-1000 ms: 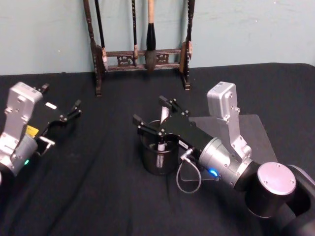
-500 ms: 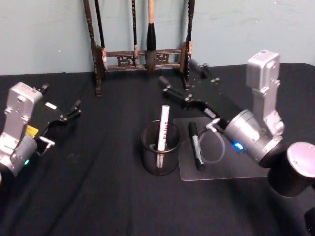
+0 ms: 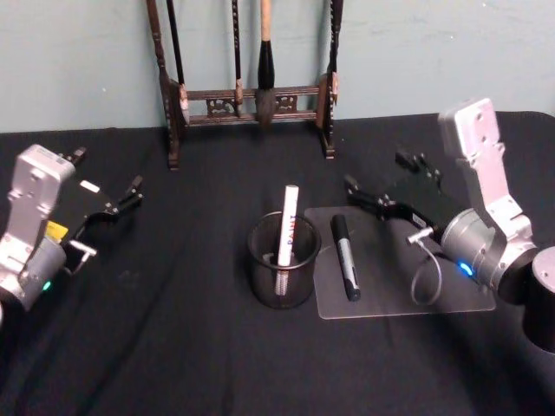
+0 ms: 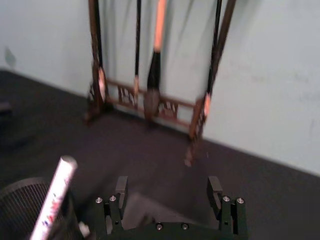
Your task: Pick up the water-based marker from the table and place it into the pen holder.
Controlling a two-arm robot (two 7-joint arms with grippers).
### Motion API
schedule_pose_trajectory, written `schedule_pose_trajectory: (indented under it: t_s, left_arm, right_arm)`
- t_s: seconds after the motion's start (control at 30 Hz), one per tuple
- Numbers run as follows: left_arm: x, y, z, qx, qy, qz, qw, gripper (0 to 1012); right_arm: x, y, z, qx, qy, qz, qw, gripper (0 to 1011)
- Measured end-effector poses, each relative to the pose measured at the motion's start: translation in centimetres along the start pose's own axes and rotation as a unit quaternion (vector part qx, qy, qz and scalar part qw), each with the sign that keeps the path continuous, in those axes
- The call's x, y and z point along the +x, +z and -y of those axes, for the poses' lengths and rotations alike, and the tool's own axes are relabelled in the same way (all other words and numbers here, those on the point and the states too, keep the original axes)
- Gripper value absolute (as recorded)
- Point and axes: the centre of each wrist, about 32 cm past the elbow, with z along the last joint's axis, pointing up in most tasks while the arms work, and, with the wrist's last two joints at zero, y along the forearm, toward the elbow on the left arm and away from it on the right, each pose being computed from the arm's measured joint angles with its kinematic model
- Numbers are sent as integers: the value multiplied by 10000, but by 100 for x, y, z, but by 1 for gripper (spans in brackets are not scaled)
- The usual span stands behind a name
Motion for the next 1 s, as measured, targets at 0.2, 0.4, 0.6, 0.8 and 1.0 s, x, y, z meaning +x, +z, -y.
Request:
schedule_pose_trajectory:
  t_s: [0.2, 0.4, 0.6, 0.8, 1.0]
  left_arm:
    - [0, 0, 0, 0, 0, 0, 10000, 1001]
    - [0, 0, 0, 0, 0, 0, 10000, 1001]
    - [0, 0, 0, 0, 0, 0, 10000, 1001]
    - [0, 0, 0, 0, 0, 0, 10000, 1001]
    - [0, 0, 0, 0, 0, 0, 10000, 1001]
  right_arm:
    - [-18, -54, -17, -681, -9, 125, 9976, 1002]
    - [-56, -109, -91, -1053, 66, 166, 9943, 1002]
    - [-108, -156, -199, -1316, 148, 129, 9911, 1002]
    - [-143, -174, -270, -1426, 195, 115, 9895, 1003]
    - [-178, -192, -331, -1487, 227, 118, 9885, 1002]
